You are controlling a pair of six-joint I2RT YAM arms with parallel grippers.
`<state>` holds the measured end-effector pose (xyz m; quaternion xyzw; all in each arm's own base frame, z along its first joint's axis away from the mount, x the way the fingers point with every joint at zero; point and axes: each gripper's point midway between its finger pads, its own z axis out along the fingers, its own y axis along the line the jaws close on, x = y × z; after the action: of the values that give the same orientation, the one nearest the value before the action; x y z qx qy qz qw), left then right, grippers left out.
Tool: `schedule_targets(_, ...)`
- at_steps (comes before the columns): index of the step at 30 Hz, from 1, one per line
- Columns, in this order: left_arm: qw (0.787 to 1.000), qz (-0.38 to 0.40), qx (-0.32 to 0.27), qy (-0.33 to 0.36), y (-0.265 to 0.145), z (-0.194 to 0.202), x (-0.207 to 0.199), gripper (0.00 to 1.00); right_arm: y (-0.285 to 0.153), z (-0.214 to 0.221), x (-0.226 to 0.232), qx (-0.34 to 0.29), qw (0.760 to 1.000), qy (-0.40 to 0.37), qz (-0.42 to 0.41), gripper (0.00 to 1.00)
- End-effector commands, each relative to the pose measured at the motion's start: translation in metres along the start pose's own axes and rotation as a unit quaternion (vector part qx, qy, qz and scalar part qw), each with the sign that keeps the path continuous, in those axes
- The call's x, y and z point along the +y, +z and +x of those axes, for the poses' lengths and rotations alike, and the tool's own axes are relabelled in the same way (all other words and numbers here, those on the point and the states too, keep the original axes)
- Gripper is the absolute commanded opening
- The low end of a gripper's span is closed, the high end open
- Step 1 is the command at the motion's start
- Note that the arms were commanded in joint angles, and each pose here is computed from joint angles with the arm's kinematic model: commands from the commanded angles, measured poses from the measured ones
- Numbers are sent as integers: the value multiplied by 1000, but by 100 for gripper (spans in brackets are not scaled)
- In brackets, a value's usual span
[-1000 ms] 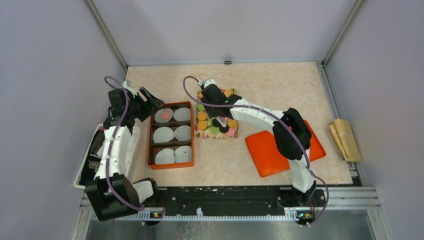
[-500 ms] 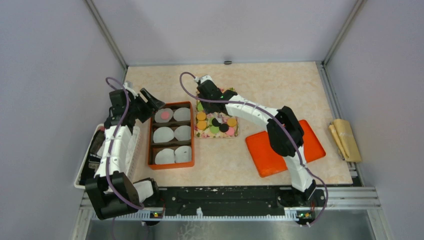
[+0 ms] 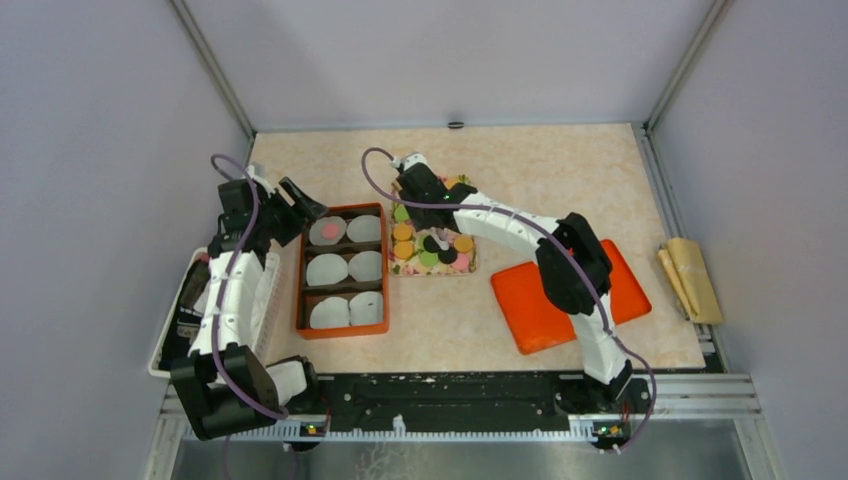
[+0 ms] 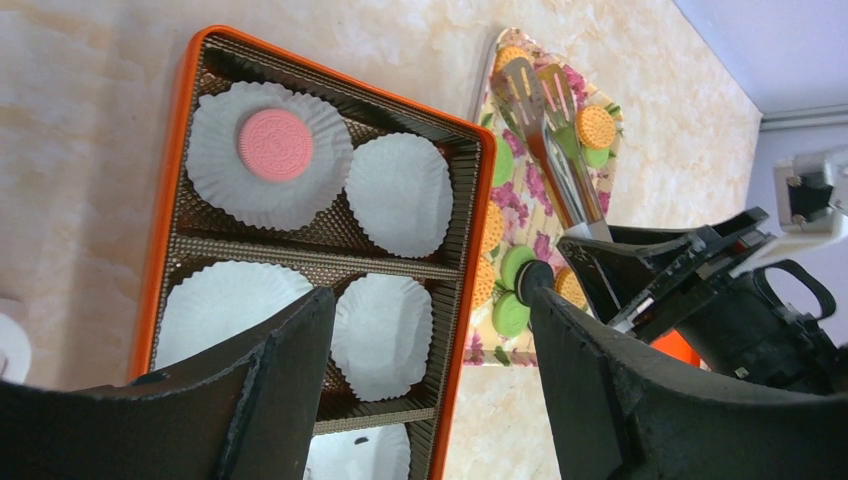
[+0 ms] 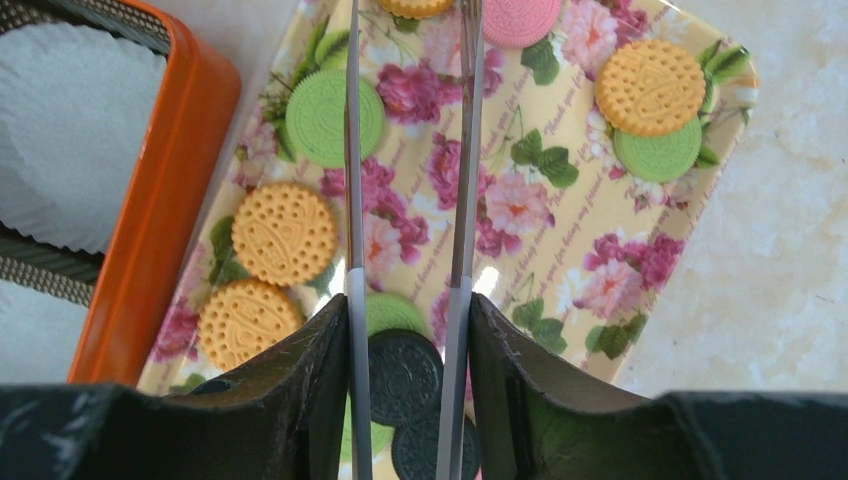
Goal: Pack the cookies
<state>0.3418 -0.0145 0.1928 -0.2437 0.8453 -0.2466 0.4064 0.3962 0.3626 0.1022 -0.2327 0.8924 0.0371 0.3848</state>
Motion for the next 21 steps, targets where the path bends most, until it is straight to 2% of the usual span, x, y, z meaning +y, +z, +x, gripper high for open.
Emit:
schedule_targets(1, 999, 2, -46, 23, -13, -27, -9, 79, -68, -65, -12, -107, 994, 23, -8, 25)
schedule_targets(7, 1000, 7, -27, 4, -4, -22, -3, 78, -107, -63, -2, -123, 992, 2, -20, 25)
schedule_targets(13, 999, 1, -39, 5, -6, -31, 0, 78, -145, -55, 37, -134, 988, -28, -74, 26)
schedule_targets(17, 999, 3, -43, 5, -7, -39, -3, 78, -157, -45, 71, -129, 983, -44, -120, 26)
schedule_targets(21, 999, 5, -45, 8, -9, -40, -4, 79, -149, -32, 95, -113, 982, -62, -140, 27)
